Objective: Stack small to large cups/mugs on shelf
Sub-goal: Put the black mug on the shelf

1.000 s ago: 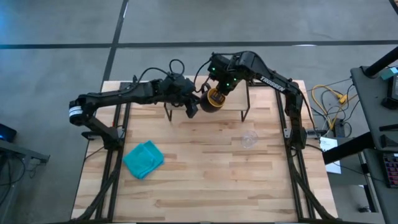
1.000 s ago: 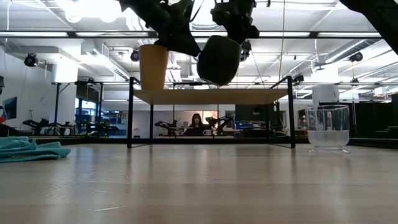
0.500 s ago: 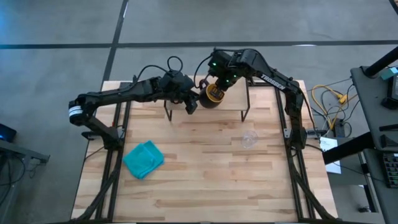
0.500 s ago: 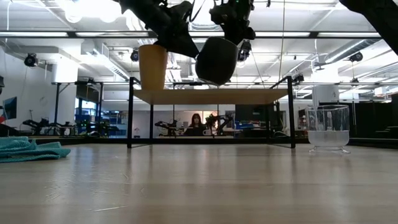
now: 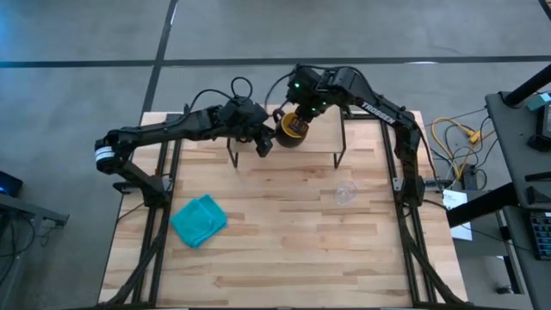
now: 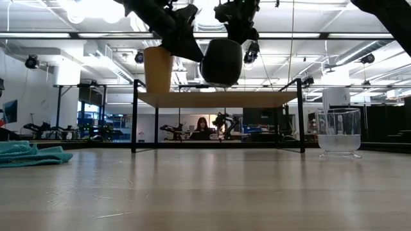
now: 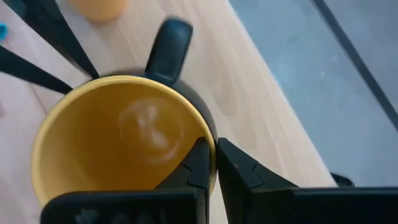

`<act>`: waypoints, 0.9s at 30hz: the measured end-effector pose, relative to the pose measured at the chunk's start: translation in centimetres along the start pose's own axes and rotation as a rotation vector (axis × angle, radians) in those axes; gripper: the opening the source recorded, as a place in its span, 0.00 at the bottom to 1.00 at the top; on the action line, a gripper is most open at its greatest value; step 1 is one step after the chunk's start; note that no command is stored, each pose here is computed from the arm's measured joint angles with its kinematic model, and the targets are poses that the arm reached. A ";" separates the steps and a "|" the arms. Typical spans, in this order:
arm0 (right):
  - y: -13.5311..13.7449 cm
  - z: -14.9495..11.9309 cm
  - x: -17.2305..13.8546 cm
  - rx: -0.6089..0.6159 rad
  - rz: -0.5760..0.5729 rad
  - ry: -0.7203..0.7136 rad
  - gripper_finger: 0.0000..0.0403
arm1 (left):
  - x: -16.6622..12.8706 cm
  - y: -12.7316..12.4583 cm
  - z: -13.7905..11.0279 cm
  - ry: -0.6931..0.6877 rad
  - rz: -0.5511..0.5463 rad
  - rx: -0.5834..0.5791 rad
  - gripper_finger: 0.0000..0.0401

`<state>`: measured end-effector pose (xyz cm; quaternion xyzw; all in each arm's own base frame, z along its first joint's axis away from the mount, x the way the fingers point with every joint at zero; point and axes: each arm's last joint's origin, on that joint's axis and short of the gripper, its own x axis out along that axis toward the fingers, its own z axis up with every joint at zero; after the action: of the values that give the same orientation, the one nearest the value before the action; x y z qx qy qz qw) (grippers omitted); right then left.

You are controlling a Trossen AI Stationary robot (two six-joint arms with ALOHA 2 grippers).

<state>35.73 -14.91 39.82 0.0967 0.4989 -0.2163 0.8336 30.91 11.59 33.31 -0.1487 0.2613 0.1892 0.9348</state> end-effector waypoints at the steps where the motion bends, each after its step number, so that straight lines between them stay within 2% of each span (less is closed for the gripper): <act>1: 0.0 0.1 0.0 -0.001 0.002 -0.008 0.03 | 0.0 0.0 0.0 0.002 0.000 0.000 0.16; 27: -0.3 0.0 0.4 0.001 0.007 0.020 0.03 | -0.2 -0.1 0.3 -0.013 -0.007 0.005 0.16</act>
<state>35.72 -15.25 39.48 0.1013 0.5067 -0.2126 0.8293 30.97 11.59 33.69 -0.1461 0.2552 0.1864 0.9374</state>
